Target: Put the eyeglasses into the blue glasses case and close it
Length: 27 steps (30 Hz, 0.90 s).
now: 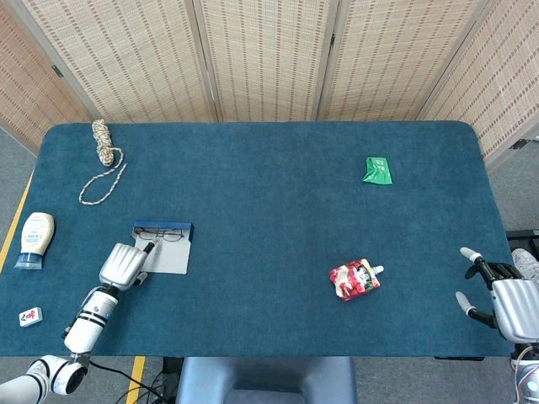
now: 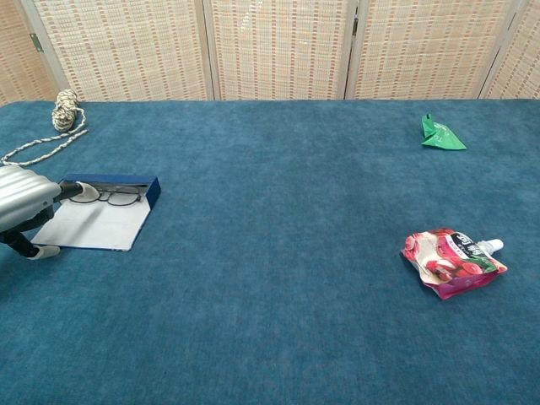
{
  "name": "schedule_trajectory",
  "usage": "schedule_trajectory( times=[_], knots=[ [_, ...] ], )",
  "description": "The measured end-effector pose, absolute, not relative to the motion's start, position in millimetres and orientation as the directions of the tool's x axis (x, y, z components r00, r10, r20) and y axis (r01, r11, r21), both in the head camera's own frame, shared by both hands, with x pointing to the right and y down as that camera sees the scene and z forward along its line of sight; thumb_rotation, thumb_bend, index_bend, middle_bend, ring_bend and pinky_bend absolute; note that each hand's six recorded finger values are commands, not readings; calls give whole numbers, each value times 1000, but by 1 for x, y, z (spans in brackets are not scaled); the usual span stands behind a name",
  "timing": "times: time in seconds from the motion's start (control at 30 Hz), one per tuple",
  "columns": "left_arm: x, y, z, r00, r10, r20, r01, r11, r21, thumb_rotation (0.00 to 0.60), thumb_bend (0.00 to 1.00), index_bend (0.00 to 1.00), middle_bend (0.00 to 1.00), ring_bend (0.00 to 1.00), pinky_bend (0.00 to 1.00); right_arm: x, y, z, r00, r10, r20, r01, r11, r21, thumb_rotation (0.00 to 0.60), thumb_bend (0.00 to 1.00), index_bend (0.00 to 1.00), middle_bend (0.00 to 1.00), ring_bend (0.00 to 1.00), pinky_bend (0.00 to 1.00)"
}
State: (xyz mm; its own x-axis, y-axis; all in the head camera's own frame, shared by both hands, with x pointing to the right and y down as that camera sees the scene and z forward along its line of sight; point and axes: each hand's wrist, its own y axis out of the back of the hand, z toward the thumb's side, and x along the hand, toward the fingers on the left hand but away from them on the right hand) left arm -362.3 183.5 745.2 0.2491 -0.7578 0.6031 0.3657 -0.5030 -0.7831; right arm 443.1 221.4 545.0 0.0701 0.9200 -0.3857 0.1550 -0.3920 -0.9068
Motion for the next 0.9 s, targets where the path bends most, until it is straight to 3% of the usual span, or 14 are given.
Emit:
schedule_trajectory(
  times=[0.37,0.9],
  knots=[
    [-359,182,747,247,-757,605,357,-509,-783,600,265,175,922,934,998,444,222,544,70,921,-384,154,-390,-908,600,293,169,465,389,296],
    [-355,161,739,239,-806,542,305,-467,-830,600,265,193,923,934,998,446,223,542,62,923,-380,153,-385,-910,600,294,168,465,389,296]
  ],
)
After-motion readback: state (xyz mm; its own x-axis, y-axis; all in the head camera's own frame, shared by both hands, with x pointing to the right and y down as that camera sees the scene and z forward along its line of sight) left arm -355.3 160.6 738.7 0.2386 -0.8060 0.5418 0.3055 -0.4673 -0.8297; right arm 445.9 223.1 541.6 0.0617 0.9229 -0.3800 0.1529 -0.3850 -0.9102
